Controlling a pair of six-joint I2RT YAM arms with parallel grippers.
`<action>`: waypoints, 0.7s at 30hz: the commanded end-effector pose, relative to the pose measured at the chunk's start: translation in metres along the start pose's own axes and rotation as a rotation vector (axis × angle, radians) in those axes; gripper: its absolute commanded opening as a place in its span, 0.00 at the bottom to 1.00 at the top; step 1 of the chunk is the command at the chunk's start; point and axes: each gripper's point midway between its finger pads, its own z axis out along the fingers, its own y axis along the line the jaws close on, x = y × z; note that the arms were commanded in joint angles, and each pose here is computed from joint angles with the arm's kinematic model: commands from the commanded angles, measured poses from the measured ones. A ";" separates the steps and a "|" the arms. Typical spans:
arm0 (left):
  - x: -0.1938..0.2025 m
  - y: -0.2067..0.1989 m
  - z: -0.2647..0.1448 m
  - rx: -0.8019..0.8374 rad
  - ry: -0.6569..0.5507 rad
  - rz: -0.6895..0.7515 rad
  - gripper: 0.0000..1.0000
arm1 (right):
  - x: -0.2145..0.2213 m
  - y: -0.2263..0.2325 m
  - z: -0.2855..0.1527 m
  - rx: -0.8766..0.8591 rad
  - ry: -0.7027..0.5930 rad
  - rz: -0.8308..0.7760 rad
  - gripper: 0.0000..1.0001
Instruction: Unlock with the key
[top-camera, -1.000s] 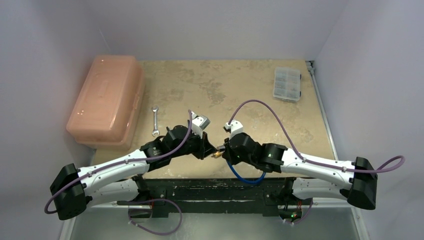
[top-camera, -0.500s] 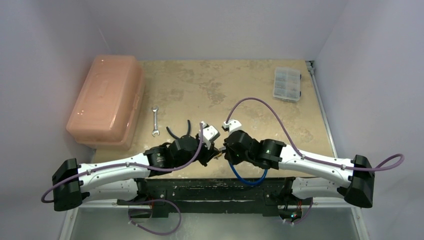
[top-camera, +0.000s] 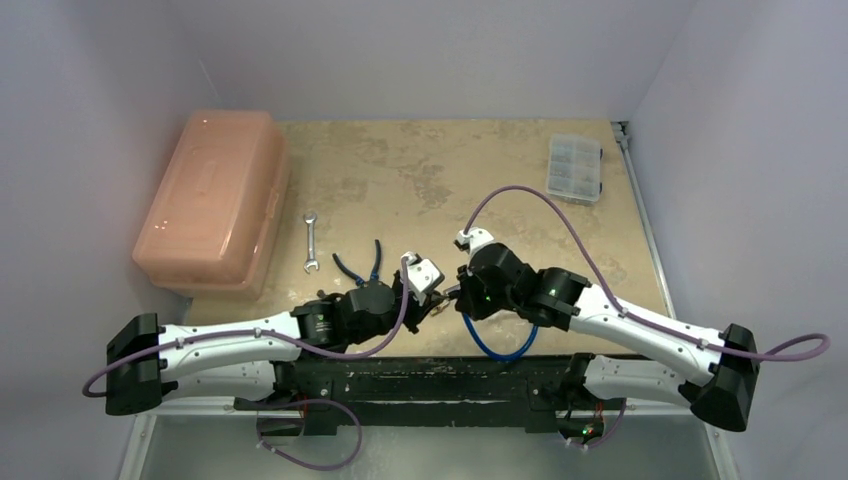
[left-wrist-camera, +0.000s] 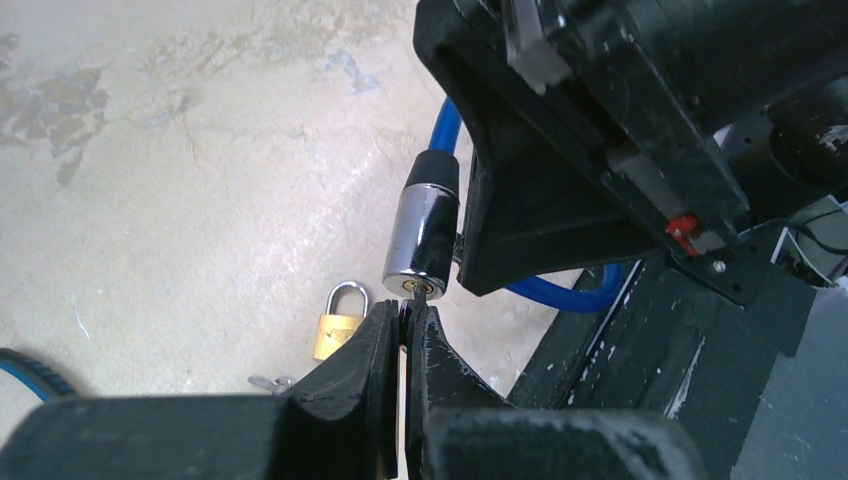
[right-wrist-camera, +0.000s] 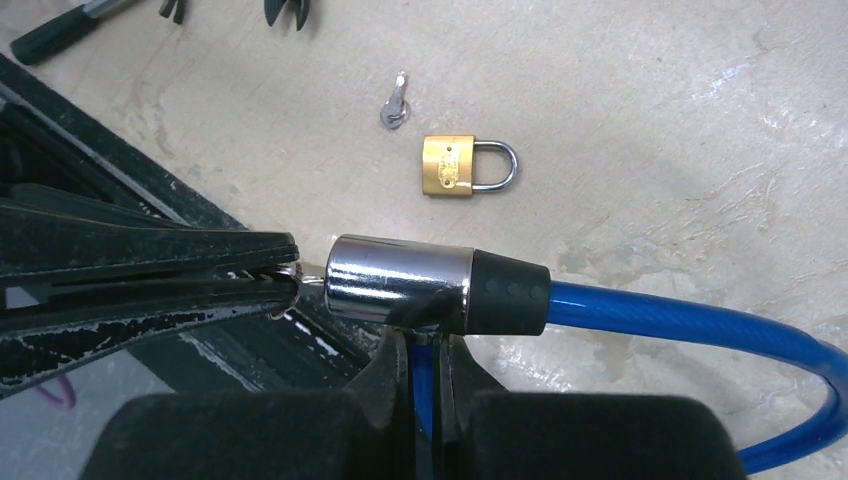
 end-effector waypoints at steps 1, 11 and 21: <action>0.042 0.025 0.000 -0.097 0.085 0.136 0.00 | -0.062 0.052 -0.044 -0.286 -0.167 0.012 0.00; 0.050 0.026 0.000 -0.178 0.086 0.378 0.00 | -0.060 0.068 -0.055 -0.413 -0.060 -0.014 0.00; 0.053 0.020 -0.003 -0.241 0.069 0.612 0.00 | -0.048 0.071 -0.045 -0.447 0.039 0.009 0.00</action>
